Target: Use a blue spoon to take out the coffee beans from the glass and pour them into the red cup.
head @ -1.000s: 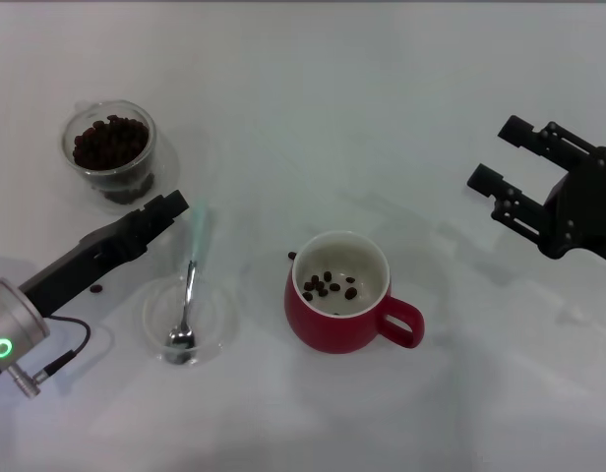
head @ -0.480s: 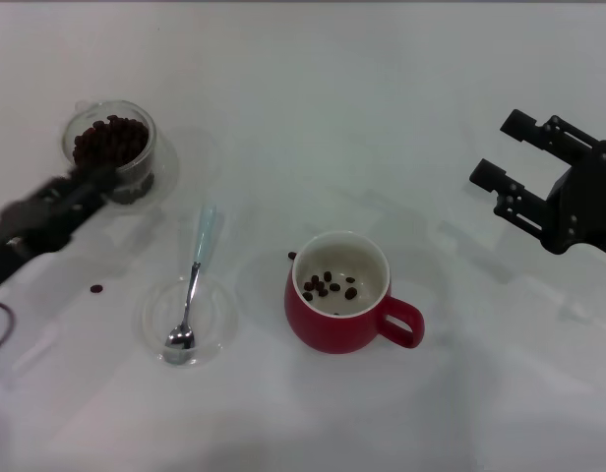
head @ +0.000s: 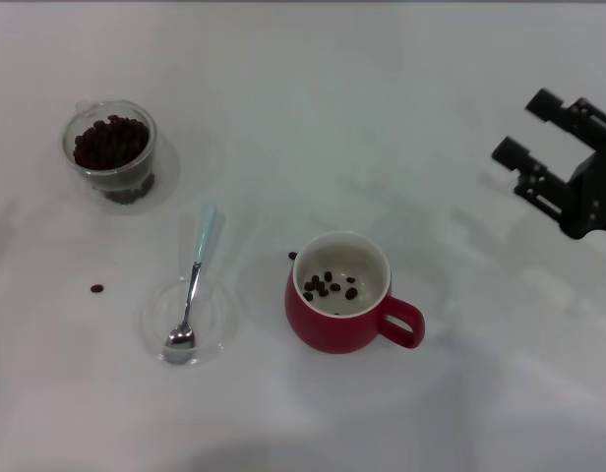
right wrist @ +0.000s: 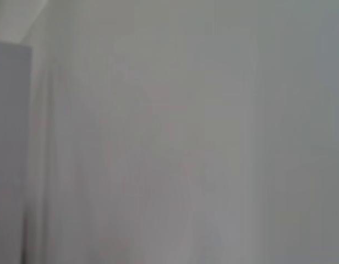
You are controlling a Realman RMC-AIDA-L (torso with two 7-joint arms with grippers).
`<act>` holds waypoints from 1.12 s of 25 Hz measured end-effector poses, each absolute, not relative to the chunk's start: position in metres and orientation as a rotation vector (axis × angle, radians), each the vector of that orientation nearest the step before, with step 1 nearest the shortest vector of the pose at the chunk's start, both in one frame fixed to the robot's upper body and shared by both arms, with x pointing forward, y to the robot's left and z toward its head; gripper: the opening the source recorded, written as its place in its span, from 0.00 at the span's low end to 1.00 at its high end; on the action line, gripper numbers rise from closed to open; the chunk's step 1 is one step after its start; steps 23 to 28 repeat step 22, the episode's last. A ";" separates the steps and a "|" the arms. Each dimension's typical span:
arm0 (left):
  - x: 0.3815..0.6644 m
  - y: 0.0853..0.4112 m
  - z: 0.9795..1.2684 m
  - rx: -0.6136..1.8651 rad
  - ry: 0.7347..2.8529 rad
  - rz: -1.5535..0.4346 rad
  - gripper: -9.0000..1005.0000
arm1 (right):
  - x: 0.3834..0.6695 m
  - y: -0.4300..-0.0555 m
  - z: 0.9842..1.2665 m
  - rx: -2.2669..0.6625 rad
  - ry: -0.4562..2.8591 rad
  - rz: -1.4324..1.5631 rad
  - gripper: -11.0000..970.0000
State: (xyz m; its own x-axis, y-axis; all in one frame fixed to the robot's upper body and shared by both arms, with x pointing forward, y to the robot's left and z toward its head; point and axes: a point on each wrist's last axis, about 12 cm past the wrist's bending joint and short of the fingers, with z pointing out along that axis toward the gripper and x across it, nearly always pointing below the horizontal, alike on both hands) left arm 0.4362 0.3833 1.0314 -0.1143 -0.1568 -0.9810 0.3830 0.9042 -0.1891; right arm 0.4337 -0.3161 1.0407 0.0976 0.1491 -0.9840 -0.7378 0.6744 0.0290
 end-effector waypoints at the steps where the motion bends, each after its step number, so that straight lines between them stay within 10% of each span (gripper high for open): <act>1: 0.433 0.390 1.031 0.150 1.619 -0.404 0.55 | 0.432 -0.318 1.041 -0.540 1.312 0.698 0.68; 28: 0.441 0.447 1.042 0.020 1.575 0.084 0.55 | 0.426 -0.313 1.050 -0.406 1.167 0.614 0.68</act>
